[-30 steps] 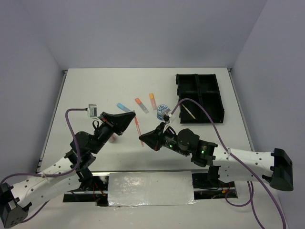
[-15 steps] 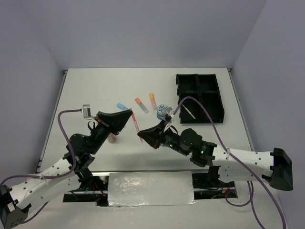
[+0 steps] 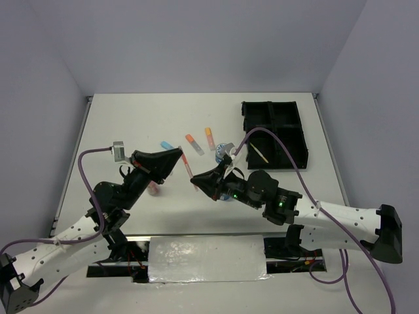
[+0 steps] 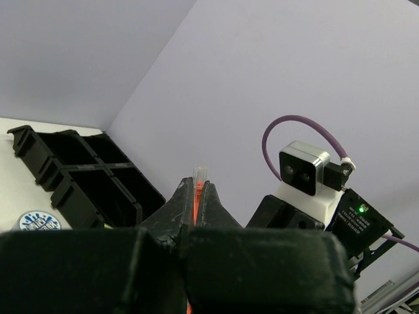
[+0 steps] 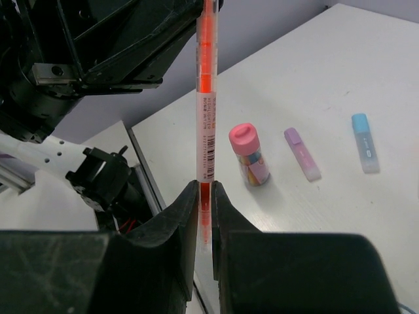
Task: Sort the stationery into containers
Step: Close the pen cap on the pen.
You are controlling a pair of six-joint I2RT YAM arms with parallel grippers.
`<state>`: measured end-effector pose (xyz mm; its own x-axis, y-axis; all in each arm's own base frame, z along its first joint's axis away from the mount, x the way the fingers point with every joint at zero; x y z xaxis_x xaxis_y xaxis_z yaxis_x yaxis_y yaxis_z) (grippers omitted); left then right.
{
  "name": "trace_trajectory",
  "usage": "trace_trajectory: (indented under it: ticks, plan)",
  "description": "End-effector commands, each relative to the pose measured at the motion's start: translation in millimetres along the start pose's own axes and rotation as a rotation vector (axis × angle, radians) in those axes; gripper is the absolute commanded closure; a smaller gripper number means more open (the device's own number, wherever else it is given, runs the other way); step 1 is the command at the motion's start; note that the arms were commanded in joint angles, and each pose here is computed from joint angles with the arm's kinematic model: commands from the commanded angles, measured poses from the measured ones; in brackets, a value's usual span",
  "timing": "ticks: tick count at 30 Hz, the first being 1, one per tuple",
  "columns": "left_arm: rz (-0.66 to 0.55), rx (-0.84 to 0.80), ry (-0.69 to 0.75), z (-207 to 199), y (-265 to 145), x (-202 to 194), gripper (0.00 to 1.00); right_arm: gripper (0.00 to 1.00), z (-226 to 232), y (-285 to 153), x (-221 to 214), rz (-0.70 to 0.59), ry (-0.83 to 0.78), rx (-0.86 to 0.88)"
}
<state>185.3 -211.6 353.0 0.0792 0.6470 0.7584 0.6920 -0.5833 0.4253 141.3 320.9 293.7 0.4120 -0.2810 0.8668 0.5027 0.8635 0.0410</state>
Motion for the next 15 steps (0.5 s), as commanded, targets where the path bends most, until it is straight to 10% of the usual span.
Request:
trace_trajectory:
  ticks: [1,15]
  plan:
    - [0.201,-0.036,0.035,5.5,-11.6,-48.8,1.0,1.0,33.9,-11.1,91.8,-0.287,-0.029,0.105]
    - [0.253,-0.047,0.021,11.1,-13.8,-70.0,1.0,1.0,51.0,-14.7,125.6,-0.352,-0.081,0.187]
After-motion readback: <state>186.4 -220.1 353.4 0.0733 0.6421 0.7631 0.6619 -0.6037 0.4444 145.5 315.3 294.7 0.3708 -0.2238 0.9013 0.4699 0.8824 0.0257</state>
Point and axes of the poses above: each gripper's point midway between its finger pads, its own y axis out along the fingers, its own z axis along the line the jaws close on, x = y × z, the point moved 2 cm from there along -y, back along the fingers, and after that the axes turned 11 degrees about y, right-handed, at the moved point
